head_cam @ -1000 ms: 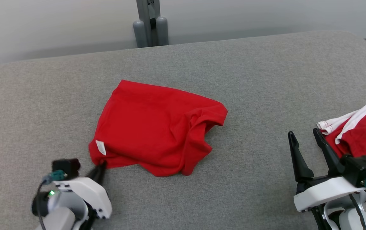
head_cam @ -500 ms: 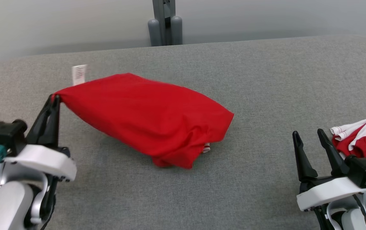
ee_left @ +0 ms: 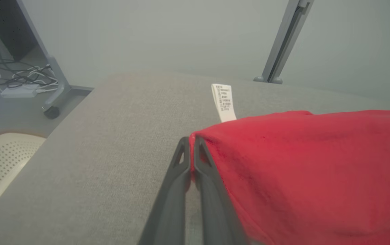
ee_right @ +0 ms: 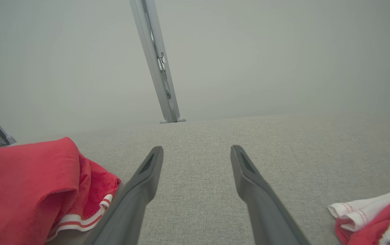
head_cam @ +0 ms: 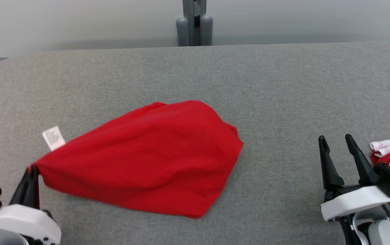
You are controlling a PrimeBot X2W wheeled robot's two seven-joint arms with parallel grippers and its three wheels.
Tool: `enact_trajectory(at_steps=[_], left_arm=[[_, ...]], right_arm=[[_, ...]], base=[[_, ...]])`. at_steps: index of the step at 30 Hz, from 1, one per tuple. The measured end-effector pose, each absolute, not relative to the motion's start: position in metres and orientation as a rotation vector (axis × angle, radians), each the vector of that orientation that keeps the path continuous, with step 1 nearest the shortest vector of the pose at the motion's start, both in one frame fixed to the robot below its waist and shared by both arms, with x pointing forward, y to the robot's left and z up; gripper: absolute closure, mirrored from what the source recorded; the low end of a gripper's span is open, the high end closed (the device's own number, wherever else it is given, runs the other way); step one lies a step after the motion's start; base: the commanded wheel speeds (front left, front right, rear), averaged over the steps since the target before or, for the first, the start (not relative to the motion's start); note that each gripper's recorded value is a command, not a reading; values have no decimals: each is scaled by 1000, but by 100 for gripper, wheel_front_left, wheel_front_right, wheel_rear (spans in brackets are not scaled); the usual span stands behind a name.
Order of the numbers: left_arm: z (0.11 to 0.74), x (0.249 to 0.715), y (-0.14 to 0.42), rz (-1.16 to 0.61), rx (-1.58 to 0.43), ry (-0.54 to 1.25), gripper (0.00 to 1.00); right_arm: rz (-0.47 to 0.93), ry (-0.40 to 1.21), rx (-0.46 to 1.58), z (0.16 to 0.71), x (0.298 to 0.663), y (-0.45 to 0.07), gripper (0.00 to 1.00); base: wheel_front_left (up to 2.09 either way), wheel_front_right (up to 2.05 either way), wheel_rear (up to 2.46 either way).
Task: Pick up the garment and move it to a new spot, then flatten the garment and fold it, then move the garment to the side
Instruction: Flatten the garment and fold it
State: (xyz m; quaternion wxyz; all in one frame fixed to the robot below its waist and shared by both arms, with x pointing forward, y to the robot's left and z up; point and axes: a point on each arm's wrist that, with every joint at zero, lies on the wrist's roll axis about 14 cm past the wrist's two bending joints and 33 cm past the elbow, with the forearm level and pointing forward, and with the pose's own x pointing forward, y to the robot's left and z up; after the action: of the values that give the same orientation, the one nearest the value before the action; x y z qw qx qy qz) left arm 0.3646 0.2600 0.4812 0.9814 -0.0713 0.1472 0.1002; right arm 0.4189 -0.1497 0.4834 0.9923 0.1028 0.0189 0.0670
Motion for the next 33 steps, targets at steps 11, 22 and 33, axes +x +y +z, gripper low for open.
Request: enact_trajectory(at_steps=[11, 22, 33], left_arm=[[393, 333, 261, 270, -367, 516, 50], [443, 368, 268, 259, -296, 248, 0], [571, 401, 210, 38, -160, -147, 0]], right_arm=[[143, 60, 205, 479, 419, -146, 0], [120, 20, 190, 496, 413, -157, 0], [114, -41, 165, 518, 406, -162, 0]], base=[[0, 0, 0], [0, 0, 0], [0, 0, 0]])
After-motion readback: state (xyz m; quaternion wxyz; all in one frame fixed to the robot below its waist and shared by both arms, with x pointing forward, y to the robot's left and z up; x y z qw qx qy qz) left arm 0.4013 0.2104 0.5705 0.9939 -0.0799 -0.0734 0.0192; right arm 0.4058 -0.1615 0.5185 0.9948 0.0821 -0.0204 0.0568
